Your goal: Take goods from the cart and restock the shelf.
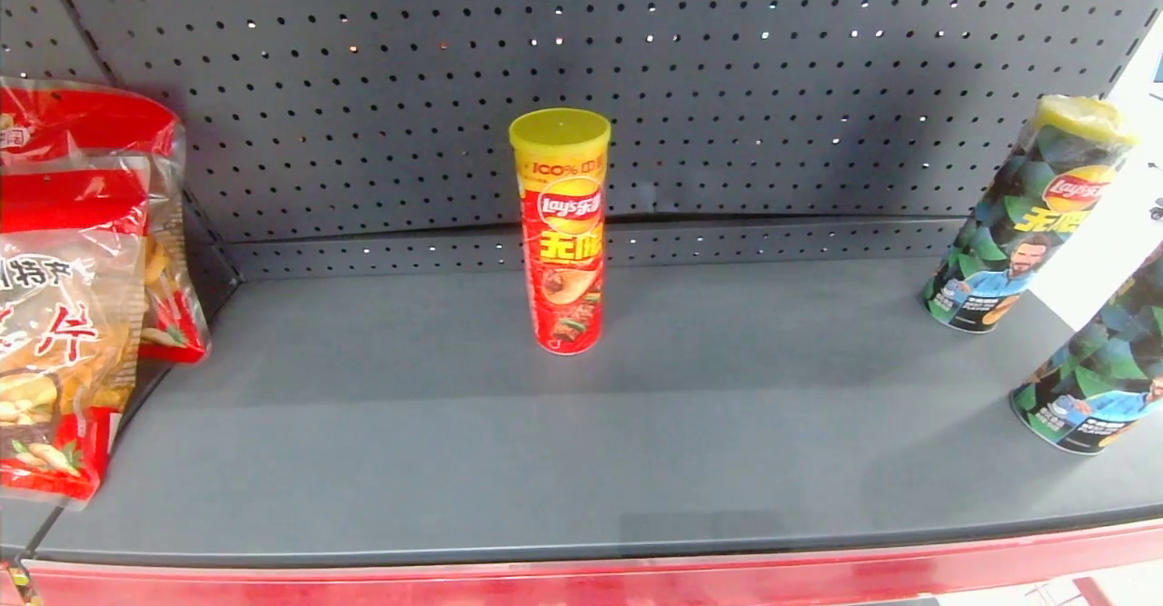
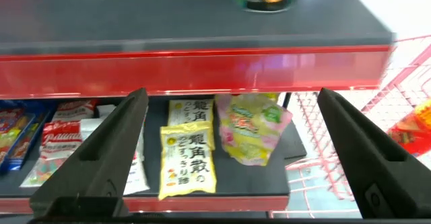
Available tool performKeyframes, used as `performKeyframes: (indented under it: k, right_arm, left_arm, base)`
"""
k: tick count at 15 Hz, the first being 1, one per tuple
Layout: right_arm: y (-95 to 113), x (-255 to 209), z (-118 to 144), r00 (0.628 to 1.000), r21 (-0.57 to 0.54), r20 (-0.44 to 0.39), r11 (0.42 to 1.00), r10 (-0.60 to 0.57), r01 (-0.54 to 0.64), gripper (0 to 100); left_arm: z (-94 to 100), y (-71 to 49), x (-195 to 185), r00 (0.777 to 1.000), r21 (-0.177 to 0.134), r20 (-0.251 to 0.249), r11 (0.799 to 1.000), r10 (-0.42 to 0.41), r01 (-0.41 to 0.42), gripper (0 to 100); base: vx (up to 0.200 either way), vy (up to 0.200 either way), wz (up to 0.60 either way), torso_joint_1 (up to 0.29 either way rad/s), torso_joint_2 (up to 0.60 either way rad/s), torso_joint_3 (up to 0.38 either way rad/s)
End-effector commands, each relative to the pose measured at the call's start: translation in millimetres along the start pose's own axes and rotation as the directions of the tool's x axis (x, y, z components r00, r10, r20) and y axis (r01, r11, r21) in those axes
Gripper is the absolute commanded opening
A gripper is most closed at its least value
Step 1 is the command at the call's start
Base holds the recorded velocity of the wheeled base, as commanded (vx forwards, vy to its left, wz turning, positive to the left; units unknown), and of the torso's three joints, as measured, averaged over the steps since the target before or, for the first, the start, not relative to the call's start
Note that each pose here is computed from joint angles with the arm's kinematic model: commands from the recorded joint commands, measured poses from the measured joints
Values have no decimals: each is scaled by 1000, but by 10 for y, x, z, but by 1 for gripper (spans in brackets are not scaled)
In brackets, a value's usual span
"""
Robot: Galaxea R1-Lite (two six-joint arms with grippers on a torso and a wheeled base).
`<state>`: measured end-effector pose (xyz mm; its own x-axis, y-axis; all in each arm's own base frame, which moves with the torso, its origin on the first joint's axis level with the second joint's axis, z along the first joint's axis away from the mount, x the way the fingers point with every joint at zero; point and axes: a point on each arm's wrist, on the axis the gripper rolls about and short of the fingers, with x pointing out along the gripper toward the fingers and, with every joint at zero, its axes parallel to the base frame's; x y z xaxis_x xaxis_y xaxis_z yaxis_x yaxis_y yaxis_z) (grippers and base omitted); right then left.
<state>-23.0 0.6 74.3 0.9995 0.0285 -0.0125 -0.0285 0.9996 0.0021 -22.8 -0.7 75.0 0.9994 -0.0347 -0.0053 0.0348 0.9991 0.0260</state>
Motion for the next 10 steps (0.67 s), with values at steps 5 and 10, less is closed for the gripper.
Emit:
performKeyframes:
  k: [5, 10]
  right_arm:
    - [0, 1, 0, 1000, 1, -1, 1000, 1, -1, 100]
    - [0, 1, 0, 1000, 1, -1, 1000, 1, -1, 100]
  left_arm:
    - [-2, 0, 0, 1000, 0, -1, 1000, -1, 1, 100]
    - [-2, 0, 0, 1000, 0, -1, 1000, -1, 1, 100]
  base:
    - [0, -200, 0, 3, 5, 1]
    - [0, -200, 0, 0, 4, 4]
